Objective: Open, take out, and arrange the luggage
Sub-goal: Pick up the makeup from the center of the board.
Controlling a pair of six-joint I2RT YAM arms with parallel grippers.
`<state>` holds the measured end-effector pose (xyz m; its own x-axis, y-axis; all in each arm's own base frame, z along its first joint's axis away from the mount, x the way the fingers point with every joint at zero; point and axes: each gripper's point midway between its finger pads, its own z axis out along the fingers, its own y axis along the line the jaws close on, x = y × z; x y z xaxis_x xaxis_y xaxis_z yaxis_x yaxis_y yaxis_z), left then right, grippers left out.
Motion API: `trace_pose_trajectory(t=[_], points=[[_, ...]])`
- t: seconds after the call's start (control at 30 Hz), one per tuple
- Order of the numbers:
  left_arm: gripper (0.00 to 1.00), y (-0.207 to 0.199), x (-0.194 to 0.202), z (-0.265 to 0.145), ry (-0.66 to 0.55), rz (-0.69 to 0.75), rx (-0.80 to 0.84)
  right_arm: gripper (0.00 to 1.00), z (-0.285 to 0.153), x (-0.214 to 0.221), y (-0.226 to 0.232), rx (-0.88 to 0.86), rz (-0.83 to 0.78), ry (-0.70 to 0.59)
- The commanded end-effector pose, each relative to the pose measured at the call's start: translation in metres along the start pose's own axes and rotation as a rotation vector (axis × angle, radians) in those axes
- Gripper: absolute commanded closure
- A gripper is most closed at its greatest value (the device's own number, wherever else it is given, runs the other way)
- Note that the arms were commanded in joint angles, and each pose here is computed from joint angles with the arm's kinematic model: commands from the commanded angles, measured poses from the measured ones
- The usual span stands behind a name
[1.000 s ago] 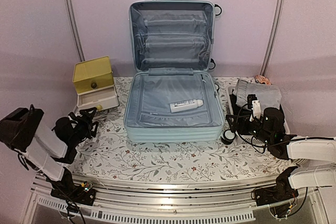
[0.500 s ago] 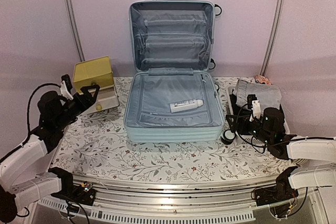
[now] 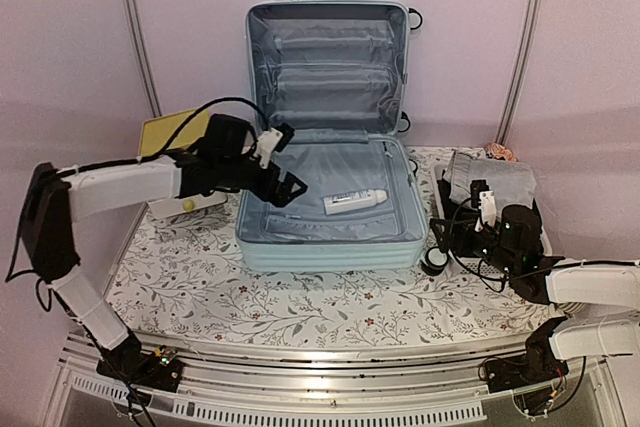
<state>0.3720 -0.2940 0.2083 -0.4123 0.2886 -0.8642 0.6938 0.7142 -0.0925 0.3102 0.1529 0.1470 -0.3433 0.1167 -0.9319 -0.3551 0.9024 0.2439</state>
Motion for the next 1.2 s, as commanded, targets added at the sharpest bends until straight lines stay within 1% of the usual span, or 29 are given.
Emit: trace_pose_trajectory(t=[0.0,0.07,0.17,0.2,0.27,0.37,0.5,0.57,0.73,0.87,1.0,1.17], points=[[0.03,-0.012,0.041,0.048,0.279,0.208,0.050,0.01,0.001,0.011,-0.002,-0.001,-0.002,0.033],[0.07,-0.013,0.043,0.066,0.326,0.243,0.065,0.01,0.001,0.011,-0.002,0.001,-0.001,0.033],[0.09,-0.016,0.030,0.081,0.329,0.287,0.093,0.01,0.001,0.012,-0.002,0.001,-0.003,0.034],[0.09,-0.015,0.037,0.091,0.352,0.298,0.105,0.01,0.001,0.011,-0.002,0.001,-0.002,0.034],[0.09,-0.017,0.038,0.099,0.367,0.326,0.132,0.01,0.001,0.011,-0.002,0.002,-0.004,0.034],[0.08,-0.022,0.044,0.108,0.398,0.371,0.192,0.01,0.001,0.011,-0.002,0.004,-0.004,0.035],[0.08,-0.028,0.062,0.118,0.454,0.443,0.269,0.01,0.001,0.012,-0.003,0.007,-0.003,0.035],[0.08,-0.029,0.067,0.122,0.462,0.477,0.298,0.01,0.001,0.011,-0.002,0.006,-0.003,0.033],[0.09,-0.036,0.071,0.132,0.428,0.544,0.368,0.01,0.001,0.011,-0.003,0.008,-0.003,0.033],[0.10,-0.037,0.077,0.141,0.397,0.605,0.380,0.01,0.001,0.012,-0.004,0.011,-0.003,0.036],[0.09,-0.038,0.077,0.150,0.331,0.668,0.386,0.01,0.001,0.011,-0.003,0.010,-0.001,0.034],[0.10,-0.040,0.073,0.157,0.291,0.675,0.393,0.01,0.001,0.011,-0.004,0.012,-0.001,0.033]])
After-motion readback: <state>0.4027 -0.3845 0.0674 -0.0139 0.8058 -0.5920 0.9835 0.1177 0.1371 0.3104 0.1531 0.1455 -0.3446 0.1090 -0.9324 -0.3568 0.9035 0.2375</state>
